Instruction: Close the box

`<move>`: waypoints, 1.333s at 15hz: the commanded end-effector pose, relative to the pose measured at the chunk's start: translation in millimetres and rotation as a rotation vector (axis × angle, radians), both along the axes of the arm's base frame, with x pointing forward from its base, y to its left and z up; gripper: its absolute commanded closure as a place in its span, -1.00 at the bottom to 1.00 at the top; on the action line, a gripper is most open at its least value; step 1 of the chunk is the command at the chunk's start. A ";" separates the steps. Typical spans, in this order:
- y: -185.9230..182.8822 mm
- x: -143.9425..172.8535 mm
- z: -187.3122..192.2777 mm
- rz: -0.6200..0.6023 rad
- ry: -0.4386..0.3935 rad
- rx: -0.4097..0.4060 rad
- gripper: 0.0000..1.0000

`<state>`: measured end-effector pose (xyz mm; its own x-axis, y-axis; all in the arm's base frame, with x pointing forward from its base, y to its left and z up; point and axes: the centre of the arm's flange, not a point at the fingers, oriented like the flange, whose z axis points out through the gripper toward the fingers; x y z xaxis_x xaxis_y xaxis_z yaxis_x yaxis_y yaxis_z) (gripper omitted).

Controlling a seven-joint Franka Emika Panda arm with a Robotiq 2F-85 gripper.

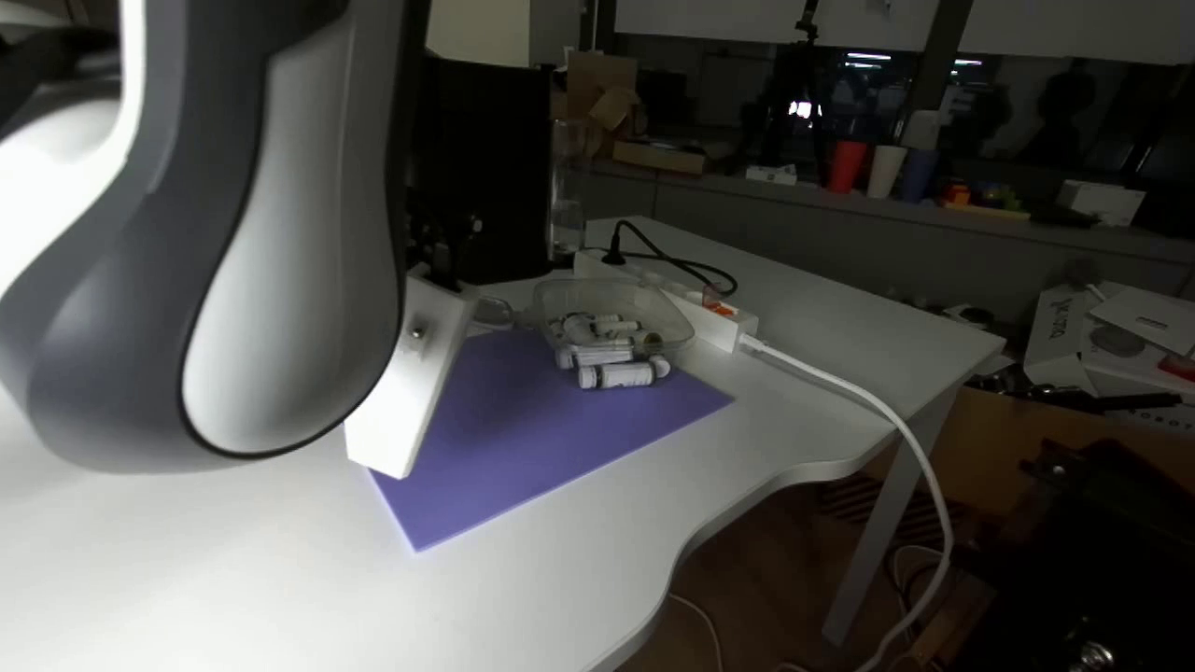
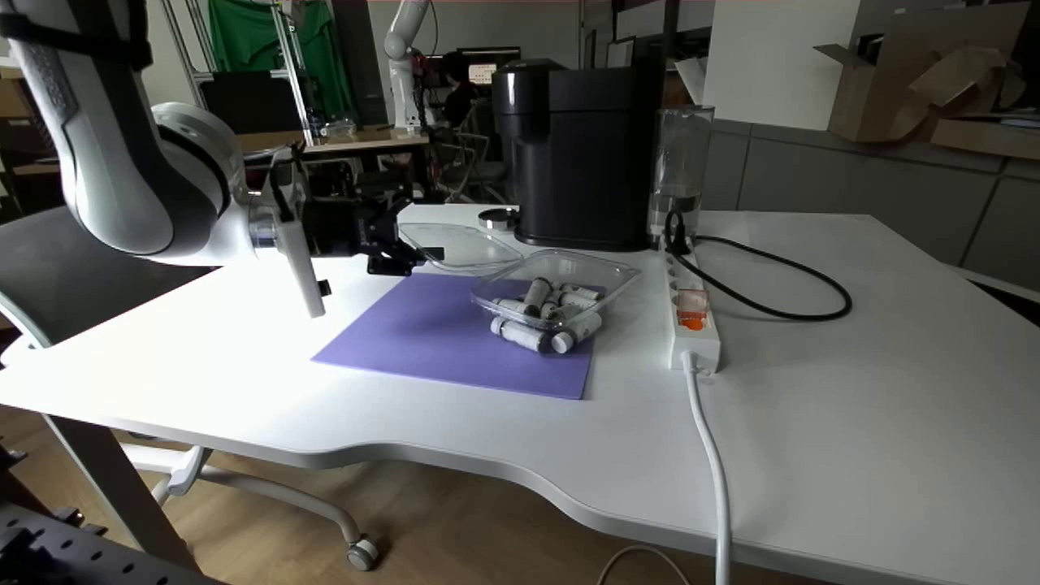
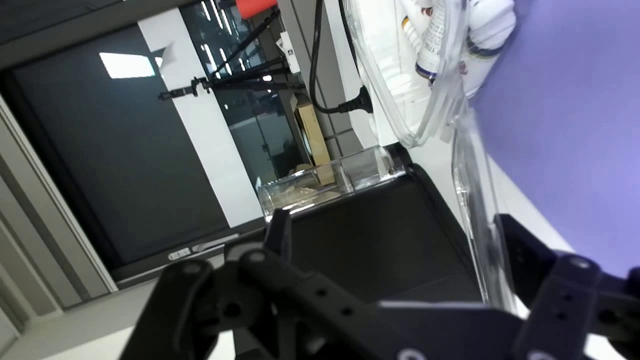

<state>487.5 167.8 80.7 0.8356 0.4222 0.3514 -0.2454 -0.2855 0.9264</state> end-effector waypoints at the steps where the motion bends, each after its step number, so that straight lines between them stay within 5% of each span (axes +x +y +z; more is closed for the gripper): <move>1: 1.1 12.5 8.0 -0.073 -0.141 0.044 -1.00; 20: -19.1 4.4 86.9 -0.283 -0.456 0.187 -1.00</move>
<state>501.1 162.6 148.0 0.6875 0.1308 0.7143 -0.6556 -0.3113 0.6880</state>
